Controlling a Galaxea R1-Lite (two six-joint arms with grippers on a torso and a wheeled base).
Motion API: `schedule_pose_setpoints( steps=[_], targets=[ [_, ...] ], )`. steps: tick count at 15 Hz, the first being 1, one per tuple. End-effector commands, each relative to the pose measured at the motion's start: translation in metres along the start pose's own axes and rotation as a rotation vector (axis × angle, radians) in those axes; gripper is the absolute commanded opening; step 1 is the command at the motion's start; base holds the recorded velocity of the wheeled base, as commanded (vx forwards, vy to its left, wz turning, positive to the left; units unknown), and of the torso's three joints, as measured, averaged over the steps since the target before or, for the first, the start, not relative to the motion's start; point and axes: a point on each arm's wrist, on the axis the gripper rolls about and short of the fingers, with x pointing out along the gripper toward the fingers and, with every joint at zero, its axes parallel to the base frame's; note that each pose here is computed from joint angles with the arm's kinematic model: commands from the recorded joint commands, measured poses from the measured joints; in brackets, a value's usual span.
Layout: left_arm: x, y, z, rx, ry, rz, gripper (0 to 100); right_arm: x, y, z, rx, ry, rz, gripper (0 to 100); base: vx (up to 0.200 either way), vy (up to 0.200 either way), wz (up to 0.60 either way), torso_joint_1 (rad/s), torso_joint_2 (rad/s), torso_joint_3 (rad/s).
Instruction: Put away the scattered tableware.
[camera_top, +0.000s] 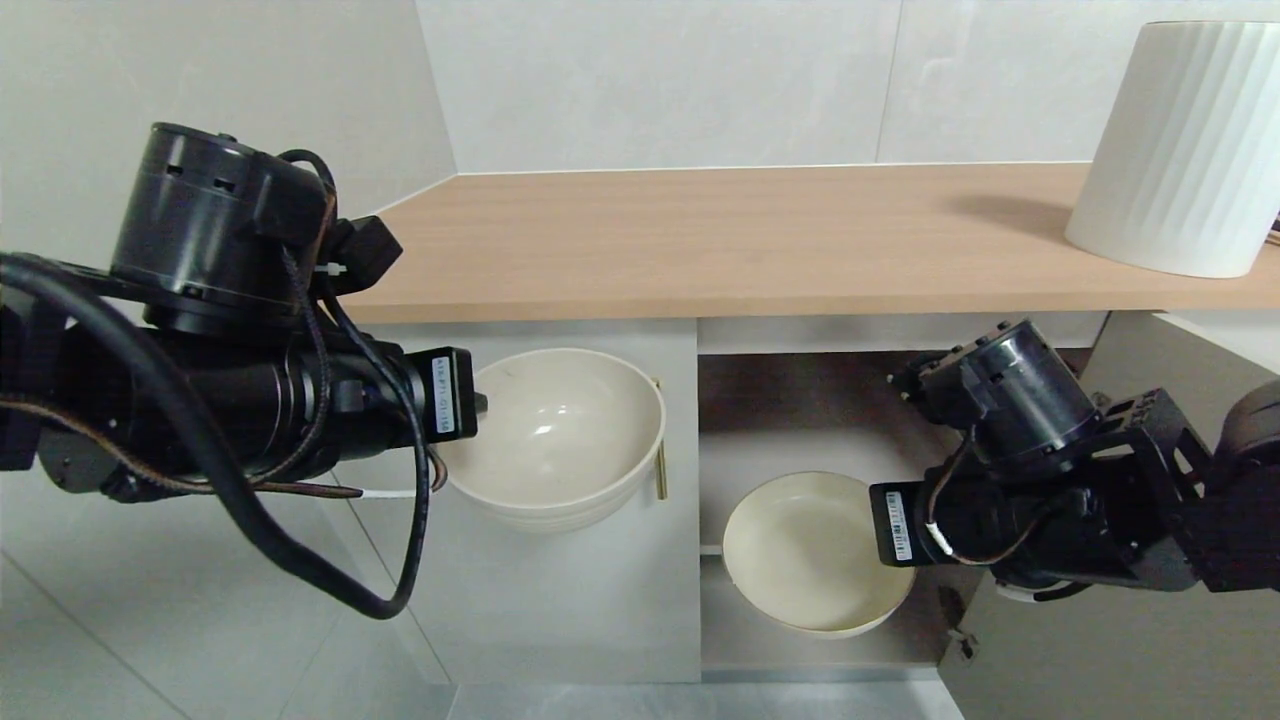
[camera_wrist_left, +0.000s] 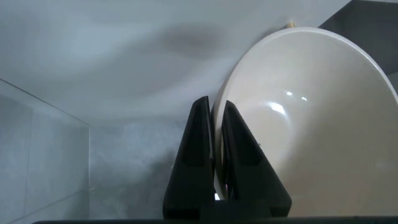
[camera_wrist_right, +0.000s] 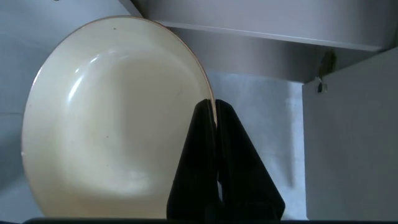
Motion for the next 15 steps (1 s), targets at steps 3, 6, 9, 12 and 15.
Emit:
schedule_pose_setpoints(
  steps=[3,6,9,12,15],
  targets=[
    [-0.001,-0.001,-0.001,0.001,0.007,-0.016,0,0.057,-0.008,-0.008,0.023,0.071,-0.066,0,0.000,0.000,0.00,0.000,0.00,0.000],
    [-0.001,-0.005,-0.009,0.021,0.054,-0.083,0,0.121,-0.031,-0.007,0.100,0.063,-0.120,0,0.000,0.000,0.00,0.000,0.00,0.000],
    [-0.001,-0.006,-0.016,0.070,0.085,-0.116,0,0.174,-0.049,-0.003,0.156,0.000,-0.154,0,0.000,0.000,0.00,0.000,0.00,0.000],
    [0.002,-0.006,-0.017,0.072,0.092,-0.113,0,0.212,-0.063,0.004,0.188,-0.036,-0.230,0,0.000,0.000,0.00,0.000,0.00,0.000],
    [0.002,-0.006,-0.017,0.072,0.092,-0.113,0,0.244,-0.082,0.005,0.216,-0.044,-0.309,0,0.000,0.000,0.00,0.000,0.00,0.000]
  ],
)
